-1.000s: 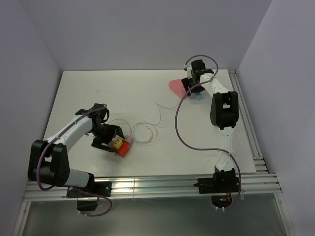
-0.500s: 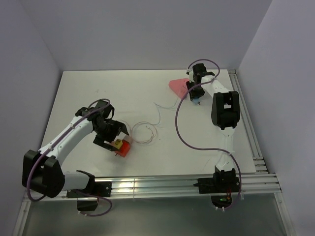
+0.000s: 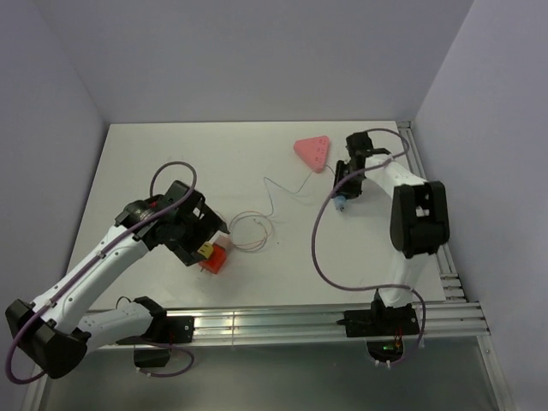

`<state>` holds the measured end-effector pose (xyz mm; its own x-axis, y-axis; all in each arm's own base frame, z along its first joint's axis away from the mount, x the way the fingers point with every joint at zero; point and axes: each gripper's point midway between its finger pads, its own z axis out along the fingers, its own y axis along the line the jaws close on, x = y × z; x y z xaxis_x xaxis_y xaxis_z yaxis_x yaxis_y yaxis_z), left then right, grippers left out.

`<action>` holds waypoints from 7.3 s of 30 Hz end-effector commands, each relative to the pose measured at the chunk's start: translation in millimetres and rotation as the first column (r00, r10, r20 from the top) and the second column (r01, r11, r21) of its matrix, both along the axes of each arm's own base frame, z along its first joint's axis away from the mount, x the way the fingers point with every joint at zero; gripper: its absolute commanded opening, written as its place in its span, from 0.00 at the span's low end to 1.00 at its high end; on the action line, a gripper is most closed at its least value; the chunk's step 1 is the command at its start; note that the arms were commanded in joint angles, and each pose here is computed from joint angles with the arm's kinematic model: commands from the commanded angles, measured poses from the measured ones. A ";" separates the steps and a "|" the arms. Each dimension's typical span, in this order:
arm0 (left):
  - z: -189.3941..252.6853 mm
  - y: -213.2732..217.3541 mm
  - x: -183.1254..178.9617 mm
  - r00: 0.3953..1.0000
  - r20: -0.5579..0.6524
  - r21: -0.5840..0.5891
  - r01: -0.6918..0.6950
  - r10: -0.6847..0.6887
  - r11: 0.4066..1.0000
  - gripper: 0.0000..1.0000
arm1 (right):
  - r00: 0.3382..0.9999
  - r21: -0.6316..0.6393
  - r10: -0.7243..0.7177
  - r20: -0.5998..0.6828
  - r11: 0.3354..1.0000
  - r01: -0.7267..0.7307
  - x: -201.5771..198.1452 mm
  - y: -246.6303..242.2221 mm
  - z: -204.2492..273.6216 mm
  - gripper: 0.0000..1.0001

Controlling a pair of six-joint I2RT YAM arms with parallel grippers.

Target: Insert the plug

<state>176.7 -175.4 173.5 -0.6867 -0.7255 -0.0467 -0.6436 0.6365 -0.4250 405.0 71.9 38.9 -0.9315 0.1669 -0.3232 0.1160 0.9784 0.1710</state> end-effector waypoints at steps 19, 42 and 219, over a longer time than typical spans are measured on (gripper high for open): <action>136.9 -129.3 9.5 0.288 0.882 0.141 0.596 -0.374 0.791 0.68 | 0.851 0.876 -0.506 -0.142 0.336 0.346 -143.0 89.0 218.1 0.00; 166.8 -203.5 -17.0 -0.030 0.948 0.288 0.498 -0.315 0.818 0.95 | 0.793 0.927 -0.583 -0.177 0.171 0.333 -194.0 126.2 272.9 0.00; -64.4 7.1 27.3 0.615 -0.122 0.628 0.656 -0.779 0.418 0.99 | 0.836 0.508 -0.045 0.546 0.812 -0.288 -262.0 90.0 244.5 0.00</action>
<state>196.7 -168.9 110.3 -0.8921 0.2122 -0.3989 0.1707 0.9757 0.1371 140.7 165.1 271.9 -0.7116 0.3531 -0.6074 -0.2372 0.6930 0.6808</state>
